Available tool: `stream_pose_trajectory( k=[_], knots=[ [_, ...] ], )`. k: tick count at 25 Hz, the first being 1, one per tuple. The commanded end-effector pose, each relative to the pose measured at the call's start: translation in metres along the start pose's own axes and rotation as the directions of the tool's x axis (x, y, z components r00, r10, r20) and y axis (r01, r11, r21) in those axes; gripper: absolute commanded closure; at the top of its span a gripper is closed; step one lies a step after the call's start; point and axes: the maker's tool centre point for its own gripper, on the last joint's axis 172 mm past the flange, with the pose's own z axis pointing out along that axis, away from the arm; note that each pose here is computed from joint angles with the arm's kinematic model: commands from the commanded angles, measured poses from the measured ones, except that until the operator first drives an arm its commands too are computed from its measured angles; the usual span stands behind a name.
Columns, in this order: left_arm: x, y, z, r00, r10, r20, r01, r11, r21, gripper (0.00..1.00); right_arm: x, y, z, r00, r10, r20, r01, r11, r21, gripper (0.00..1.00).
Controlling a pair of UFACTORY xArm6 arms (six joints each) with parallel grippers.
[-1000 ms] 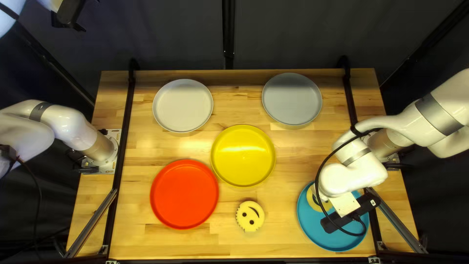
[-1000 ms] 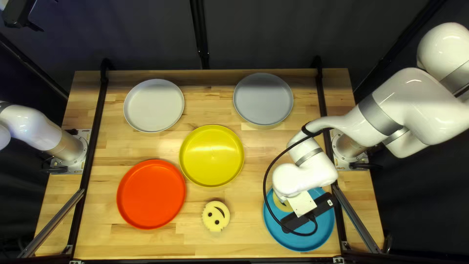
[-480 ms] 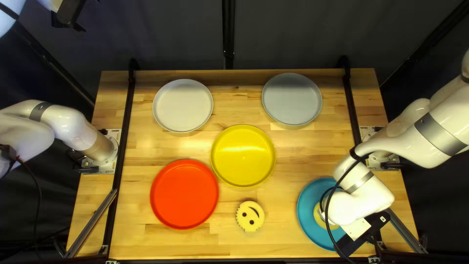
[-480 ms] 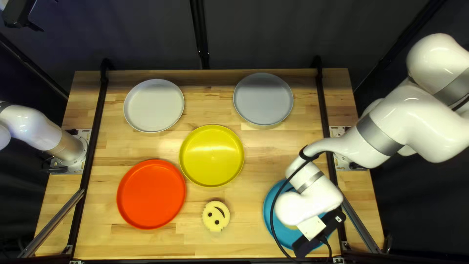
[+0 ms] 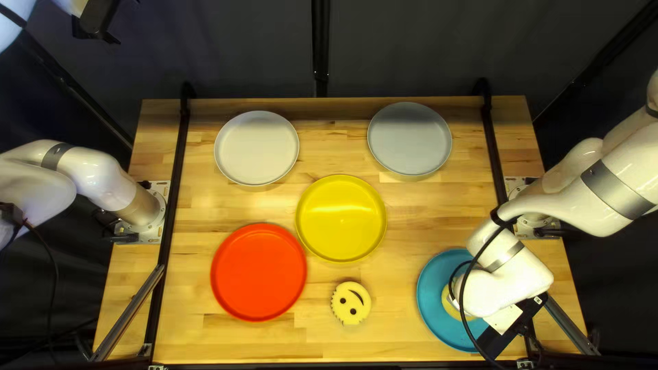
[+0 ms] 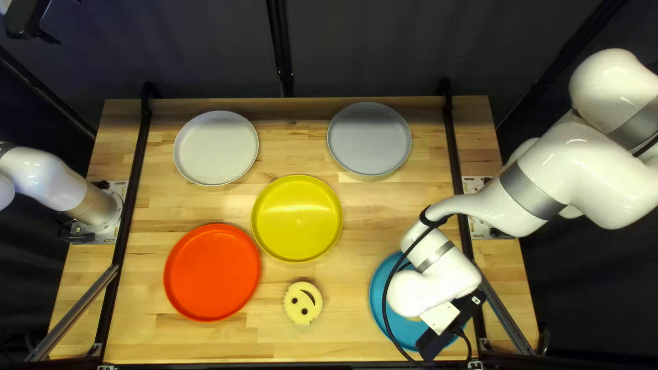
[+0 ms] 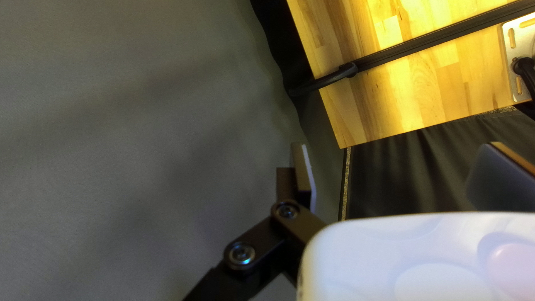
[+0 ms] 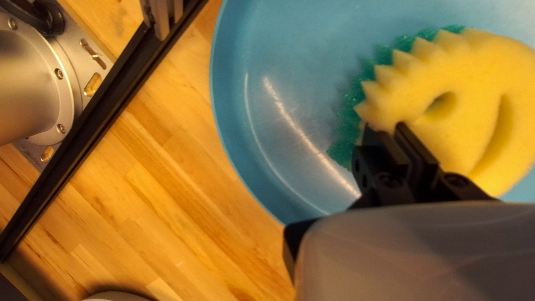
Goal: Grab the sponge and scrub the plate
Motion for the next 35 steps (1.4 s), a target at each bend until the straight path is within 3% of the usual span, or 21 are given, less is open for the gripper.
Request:
stream_pose_trajectory(
  k=[1, 4, 9, 12, 14, 16, 22, 25, 35],
  knots=[
    [0.0, 0.0, 0.0, 1.0, 0.0, 0.0, 0.0, 1.0, 0.0, 0.0, -0.013, -0.01, 0.003, 0.993, 0.11, -0.042, -0.112, 0.993, -0.042, 1.0],
    [0.0, 0.0, 0.0, 1.0, 0.0, 0.0, 0.0, 1.0, 0.0, 0.0, -0.018, -0.017, 0.002, 0.978, 0.193, -0.077, -0.198, 0.978, -0.064, 1.0],
    [0.0, 0.0, 0.0, 1.0, 0.0, 0.0, 0.0, 1.0, 0.0, 0.0, -0.018, -0.023, 0.001, 0.921, 0.359, -0.149, -0.372, 0.925, -0.077, 1.0],
    [0.0, 0.0, 0.0, 1.0, 0.0, 0.0, 0.0, 1.0, 0.0, 0.0, -0.01, -0.021, 0.0, 0.874, 0.448, -0.187, -0.468, 0.881, -0.077, 1.0],
    [0.0, 0.0, 0.0, 1.0, 0.0, 0.0, 0.0, 1.0, 0.0, 0.0, -0.002, -0.017, -0.002, 0.864, 0.463, -0.196, -0.484, 0.872, -0.073, 1.0],
    [0.0, 0.0, 0.0, 1.0, 0.0, 0.0, 0.0, 1.0, 0.0, 0.0, 0.01, -0.008, -0.003, 0.874, 0.447, -0.193, -0.465, 0.884, -0.058, 1.0],
    [0.0, 0.0, 0.0, 1.0, 0.0, 0.0, 0.0, 1.0, 0.0, 0.0, 0.025, -0.006, 0.004, 0.925, 0.337, -0.173, -0.346, 0.938, -0.02, 1.0],
    [0.0, 0.0, 0.0, 1.0, 0.0, 0.0, 0.0, 1.0, 0.0, 0.0, 0.026, -0.008, 0.006, 0.943, 0.283, -0.173, -0.289, 0.957, -0.007, 1.0],
    [0.0, 0.0, 0.0, 1.0, 0.0, 0.0, 0.0, 1.0, 0.0, 0.0, 0.041, -0.002, 0.003, 0.962, 0.202, -0.186, -0.205, 0.979, 0.003, 1.0]
  ],
)
